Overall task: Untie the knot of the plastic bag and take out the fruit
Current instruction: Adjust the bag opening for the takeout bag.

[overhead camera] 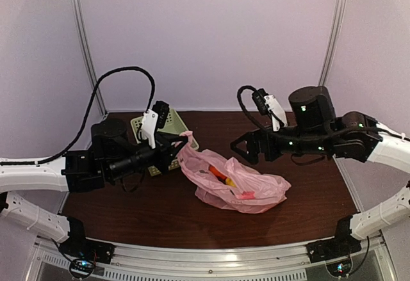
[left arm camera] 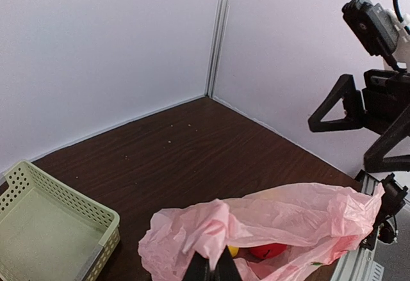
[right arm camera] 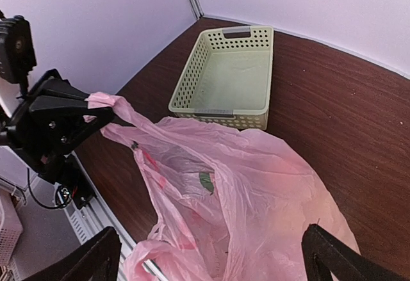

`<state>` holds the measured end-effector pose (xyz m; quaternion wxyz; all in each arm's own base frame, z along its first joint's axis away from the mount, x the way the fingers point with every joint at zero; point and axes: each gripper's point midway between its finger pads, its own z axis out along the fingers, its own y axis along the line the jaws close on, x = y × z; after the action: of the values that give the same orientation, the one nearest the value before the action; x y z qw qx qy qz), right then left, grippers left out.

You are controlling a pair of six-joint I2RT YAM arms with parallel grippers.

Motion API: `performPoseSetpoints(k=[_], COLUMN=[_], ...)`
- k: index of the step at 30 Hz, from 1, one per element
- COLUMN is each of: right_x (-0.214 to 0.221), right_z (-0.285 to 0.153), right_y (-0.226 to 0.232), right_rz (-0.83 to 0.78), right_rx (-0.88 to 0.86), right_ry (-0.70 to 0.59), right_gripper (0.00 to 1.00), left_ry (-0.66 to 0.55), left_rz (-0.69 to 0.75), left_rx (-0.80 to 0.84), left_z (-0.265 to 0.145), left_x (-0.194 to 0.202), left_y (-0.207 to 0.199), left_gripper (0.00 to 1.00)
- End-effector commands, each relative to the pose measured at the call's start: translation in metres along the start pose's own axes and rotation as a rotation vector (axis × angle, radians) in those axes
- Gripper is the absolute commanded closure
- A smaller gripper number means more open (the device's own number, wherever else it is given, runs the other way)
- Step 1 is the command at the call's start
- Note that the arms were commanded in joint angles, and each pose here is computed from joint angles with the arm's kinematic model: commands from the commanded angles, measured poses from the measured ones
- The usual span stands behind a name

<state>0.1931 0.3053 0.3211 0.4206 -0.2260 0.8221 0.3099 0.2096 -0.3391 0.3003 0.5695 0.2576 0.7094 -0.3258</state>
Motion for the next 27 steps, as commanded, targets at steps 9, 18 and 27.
performPoseSetpoints(k=[9, 18, 27], right_x=[0.032, 0.078, 0.103], right_z=[0.095, 0.126, 0.131], right_y=[-0.014, -0.040, -0.094], right_rz=[-0.057, -0.114, -0.072], right_rx=[-0.035, 0.022, 0.227], right_ry=[0.242, 0.405, 0.476], right_gripper=[0.00, 0.00, 0.44], left_ry=[-0.046, -0.045, -0.062], left_rz=[-0.020, -0.023, -0.025], left_rx=[0.056, 0.059, 0.041], left_z=[-0.006, -0.005, -0.010], left_x=[-0.012, -0.013, -0.020], left_y=[-0.009, -0.010, -0.006], left_gripper=[0.99, 0.99, 0.99])
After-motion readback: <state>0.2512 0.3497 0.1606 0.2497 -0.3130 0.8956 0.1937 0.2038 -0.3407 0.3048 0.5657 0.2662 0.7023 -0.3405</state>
